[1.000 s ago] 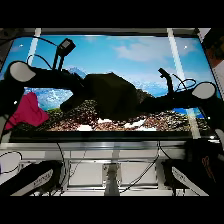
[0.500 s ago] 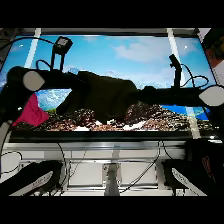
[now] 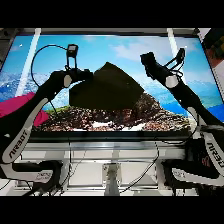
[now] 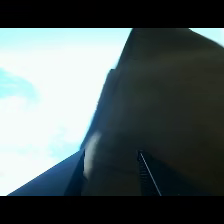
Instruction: Fold the clothes and pants, and hang the long-sleeved shirts on hangers.
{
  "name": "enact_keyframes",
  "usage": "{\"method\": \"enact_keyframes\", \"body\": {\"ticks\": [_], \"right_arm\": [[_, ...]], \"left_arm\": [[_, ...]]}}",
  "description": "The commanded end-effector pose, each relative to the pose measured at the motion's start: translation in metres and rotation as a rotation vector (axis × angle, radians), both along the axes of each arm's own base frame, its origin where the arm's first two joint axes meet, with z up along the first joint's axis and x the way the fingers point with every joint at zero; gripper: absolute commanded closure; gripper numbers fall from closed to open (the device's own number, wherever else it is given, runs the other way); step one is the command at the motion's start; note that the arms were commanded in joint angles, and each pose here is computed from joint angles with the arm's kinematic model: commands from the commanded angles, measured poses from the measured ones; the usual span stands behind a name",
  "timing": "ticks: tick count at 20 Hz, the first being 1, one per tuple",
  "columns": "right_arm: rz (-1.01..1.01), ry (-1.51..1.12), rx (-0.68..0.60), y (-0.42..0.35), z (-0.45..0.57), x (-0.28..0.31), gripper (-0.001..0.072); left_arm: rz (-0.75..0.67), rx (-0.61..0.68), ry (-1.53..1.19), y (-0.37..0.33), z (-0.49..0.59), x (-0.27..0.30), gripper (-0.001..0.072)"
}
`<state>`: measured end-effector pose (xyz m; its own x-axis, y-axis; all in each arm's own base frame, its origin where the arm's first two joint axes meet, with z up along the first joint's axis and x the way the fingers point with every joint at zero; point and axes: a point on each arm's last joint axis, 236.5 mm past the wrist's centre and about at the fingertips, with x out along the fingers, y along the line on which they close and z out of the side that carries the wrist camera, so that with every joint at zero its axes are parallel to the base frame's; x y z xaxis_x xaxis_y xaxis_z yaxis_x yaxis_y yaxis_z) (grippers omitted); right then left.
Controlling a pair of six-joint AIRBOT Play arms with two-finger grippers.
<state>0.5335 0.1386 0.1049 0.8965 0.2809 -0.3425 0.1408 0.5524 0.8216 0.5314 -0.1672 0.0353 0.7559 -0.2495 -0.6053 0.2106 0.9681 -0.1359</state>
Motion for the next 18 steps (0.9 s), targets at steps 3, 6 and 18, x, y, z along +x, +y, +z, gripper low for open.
{"method": "enact_keyframes", "body": {"ticks": [3, 6, 18], "right_arm": [[0.142, 0.109, -0.215, -0.023, -0.038, -0.003, 0.0294], [0.261, 0.247, -0.270, -0.039, -0.065, -0.027, 0.0687], [1.107, 0.028, 0.048, 0.006, 0.002, -0.165, 0.0681]], "left_arm": [[0.205, -0.072, 0.081, 0.074, -0.001, 0.004, 0.0347], [0.245, -0.014, 0.240, 0.110, -0.023, -0.023, 0.0674], [-0.682, -0.040, 0.434, 0.062, -0.062, -0.126, 0.0393]]}}
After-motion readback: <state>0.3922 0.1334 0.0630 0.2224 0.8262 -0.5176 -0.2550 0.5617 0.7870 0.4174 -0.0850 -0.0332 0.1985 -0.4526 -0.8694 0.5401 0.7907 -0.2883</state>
